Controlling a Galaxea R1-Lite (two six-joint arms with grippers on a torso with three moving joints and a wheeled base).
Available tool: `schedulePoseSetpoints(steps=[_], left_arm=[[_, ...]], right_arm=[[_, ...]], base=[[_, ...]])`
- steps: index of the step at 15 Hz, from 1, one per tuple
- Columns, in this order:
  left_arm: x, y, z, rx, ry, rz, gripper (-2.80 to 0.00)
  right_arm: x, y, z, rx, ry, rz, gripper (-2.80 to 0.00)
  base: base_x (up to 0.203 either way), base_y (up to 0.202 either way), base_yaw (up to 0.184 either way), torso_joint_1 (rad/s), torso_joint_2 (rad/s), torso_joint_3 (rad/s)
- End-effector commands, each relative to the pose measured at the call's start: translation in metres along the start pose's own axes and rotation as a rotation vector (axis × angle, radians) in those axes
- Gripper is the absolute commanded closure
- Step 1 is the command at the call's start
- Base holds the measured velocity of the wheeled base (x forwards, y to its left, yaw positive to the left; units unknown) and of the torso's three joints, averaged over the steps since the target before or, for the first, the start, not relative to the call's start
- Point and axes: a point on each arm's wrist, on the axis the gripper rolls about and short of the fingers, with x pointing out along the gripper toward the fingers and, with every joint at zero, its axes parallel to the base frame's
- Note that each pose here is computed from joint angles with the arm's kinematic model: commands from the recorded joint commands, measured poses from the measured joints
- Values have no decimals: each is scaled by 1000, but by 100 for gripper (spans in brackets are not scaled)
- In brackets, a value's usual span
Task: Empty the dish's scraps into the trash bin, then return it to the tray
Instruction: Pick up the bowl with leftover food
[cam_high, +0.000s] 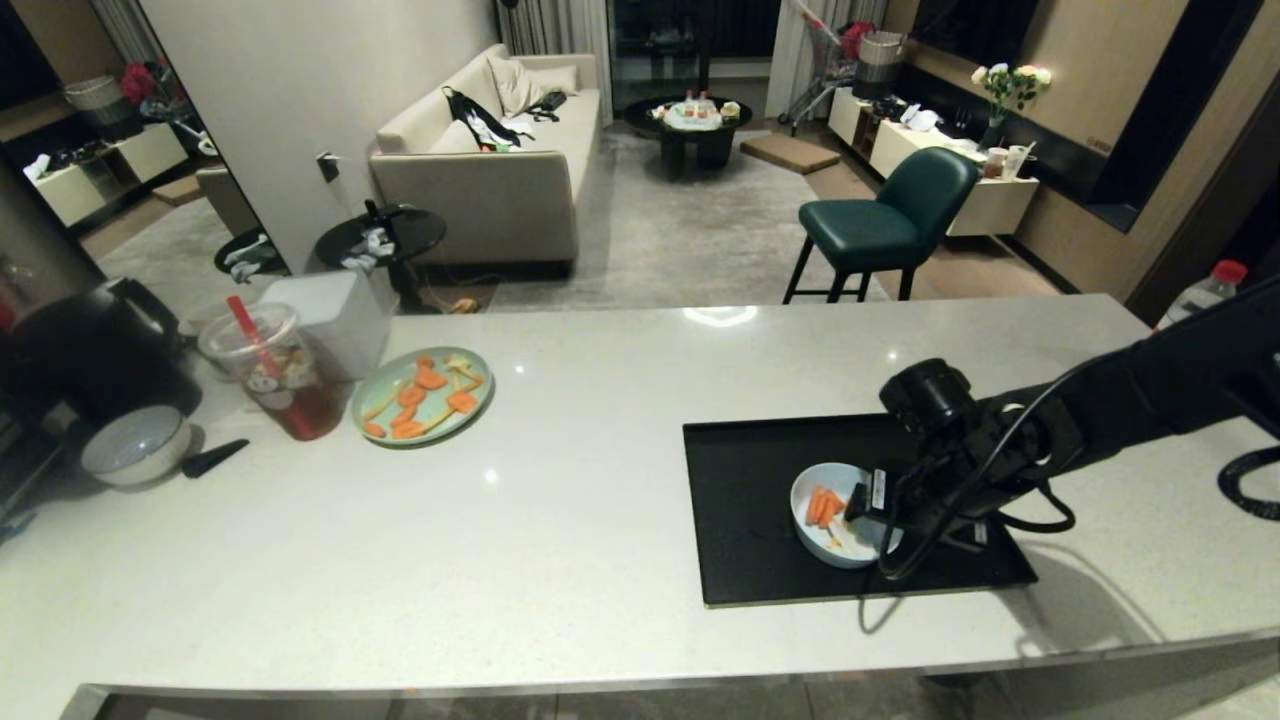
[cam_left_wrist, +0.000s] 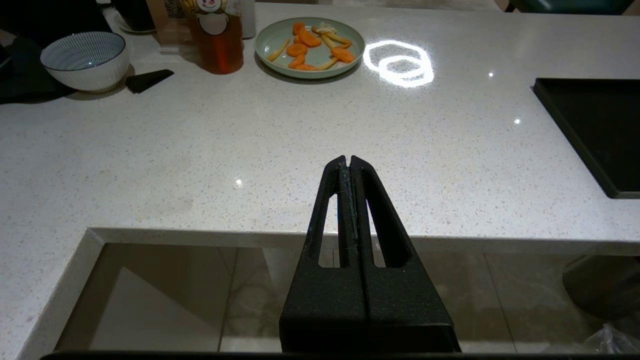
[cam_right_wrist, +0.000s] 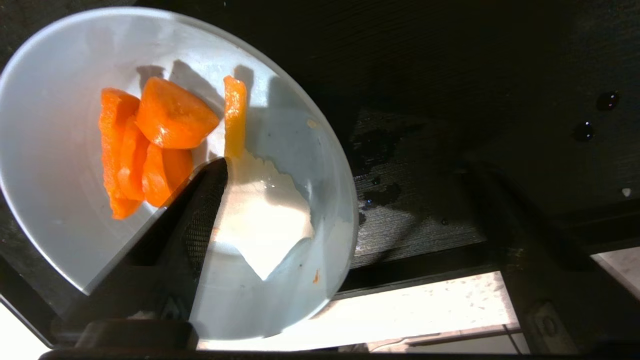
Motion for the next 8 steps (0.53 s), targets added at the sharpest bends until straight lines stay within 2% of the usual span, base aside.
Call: schedulePoseSetpoints(steps=[1, 8], left_arm=[[0, 0, 0, -1, 1, 0, 0], [0, 0, 0, -1, 1, 0, 0]], right_arm=[[1, 0, 0, 3, 0, 0, 0], [6, 4, -4, -11, 6, -18, 0]], base=[[0, 0, 0, 0, 0, 0], [0, 0, 0, 0, 0, 0]])
